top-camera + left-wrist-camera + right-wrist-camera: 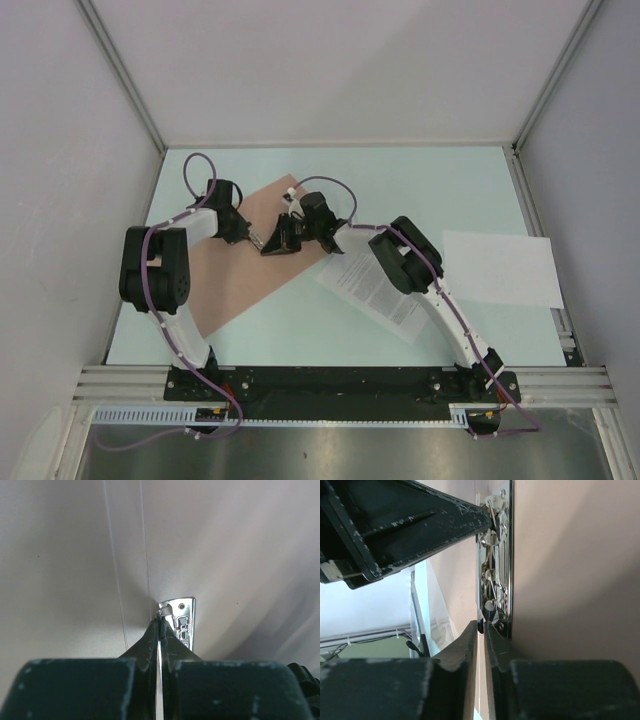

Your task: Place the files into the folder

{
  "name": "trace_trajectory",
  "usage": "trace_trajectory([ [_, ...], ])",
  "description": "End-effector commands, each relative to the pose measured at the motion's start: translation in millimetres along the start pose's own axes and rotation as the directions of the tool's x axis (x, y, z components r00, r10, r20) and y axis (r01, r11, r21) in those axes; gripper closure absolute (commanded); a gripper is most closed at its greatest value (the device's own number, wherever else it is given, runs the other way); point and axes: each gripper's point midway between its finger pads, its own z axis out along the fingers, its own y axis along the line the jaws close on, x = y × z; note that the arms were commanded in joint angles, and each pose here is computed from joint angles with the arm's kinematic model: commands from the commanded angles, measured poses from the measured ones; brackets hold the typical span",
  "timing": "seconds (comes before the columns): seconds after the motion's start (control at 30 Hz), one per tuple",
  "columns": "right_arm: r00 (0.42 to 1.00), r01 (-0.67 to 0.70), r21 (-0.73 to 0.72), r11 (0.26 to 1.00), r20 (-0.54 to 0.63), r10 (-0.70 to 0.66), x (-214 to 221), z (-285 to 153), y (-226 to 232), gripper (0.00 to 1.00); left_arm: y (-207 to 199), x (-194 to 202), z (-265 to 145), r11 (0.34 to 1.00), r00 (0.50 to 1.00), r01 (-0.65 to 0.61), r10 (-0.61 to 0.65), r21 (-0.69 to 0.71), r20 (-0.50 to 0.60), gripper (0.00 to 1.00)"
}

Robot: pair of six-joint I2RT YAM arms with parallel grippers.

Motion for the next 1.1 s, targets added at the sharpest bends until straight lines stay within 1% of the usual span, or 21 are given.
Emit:
trace_trajectory([
  [0.0, 0.997, 0.072, -0.008, 0.997, -0.008, -0.072, -15, -2, 9, 0.77, 13, 0, 4, 0.998, 0.999, -0.041, 0.042, -0.053, 0.008, 1.00],
  [0.1, 0.997, 0.070, -0.014, 0.997, -0.014, -0.070, -15, 0, 8, 0.73, 13, 1, 4, 0.998, 0.999, -0.047, 0.048, -0.049, 0.007, 1.00],
  [0.27, 0.998, 0.064, -0.038, 0.997, -0.023, -0.065, -14, 2, 8, 0.72, 13, 1, 5, 0.997, 0.999, -0.052, 0.052, -0.054, 0.009, 1.00],
  [0.53, 0.996, 0.072, -0.017, 0.997, -0.049, -0.073, -1, 7, -2, 0.71, 15, 5, 7, 0.997, 0.999, -0.047, 0.047, -0.054, -0.005, 1.00],
  [0.67, 0.996, 0.072, -0.019, 0.997, -0.052, -0.073, 3, 9, -2, 0.79, 15, 6, 7, 0.998, 0.999, -0.045, 0.045, -0.054, -0.005, 1.00],
  [0.87, 0.995, 0.076, -0.030, 0.997, -0.055, -0.078, 3, 10, -1, 0.80, 15, 6, 6, 0.998, 0.999, -0.045, 0.045, -0.052, -0.008, 1.00],
  [0.9, 0.995, 0.080, -0.033, 0.996, -0.056, -0.082, 4, 10, 1, 0.82, 15, 6, 6, 0.998, 0.999, -0.044, 0.044, -0.053, -0.009, 1.00],
  [0.93, 0.995, 0.083, -0.030, 0.996, -0.055, -0.085, 4, 10, 0, 0.86, 16, 7, 7, 0.997, 0.999, -0.047, 0.047, -0.055, -0.012, 1.00],
  [0.97, 0.995, 0.080, -0.022, 0.997, -0.057, -0.081, 4, 10, -2, 0.95, 16, 7, 6, 0.997, 0.999, -0.049, 0.048, -0.056, -0.010, 1.00],
  [1.0, 0.994, 0.090, -0.015, 0.996, -0.054, -0.091, 3, 10, -3, 1.00, 16, 7, 6, 0.997, 0.999, -0.050, 0.050, -0.055, -0.012, 1.00],
  [1.07, 0.994, 0.087, 0.019, 0.996, -0.066, -0.086, 5, 9, -7, 1.00, 17, 7, 6, 0.997, 0.998, -0.054, 0.053, -0.059, -0.015, 1.00],
])
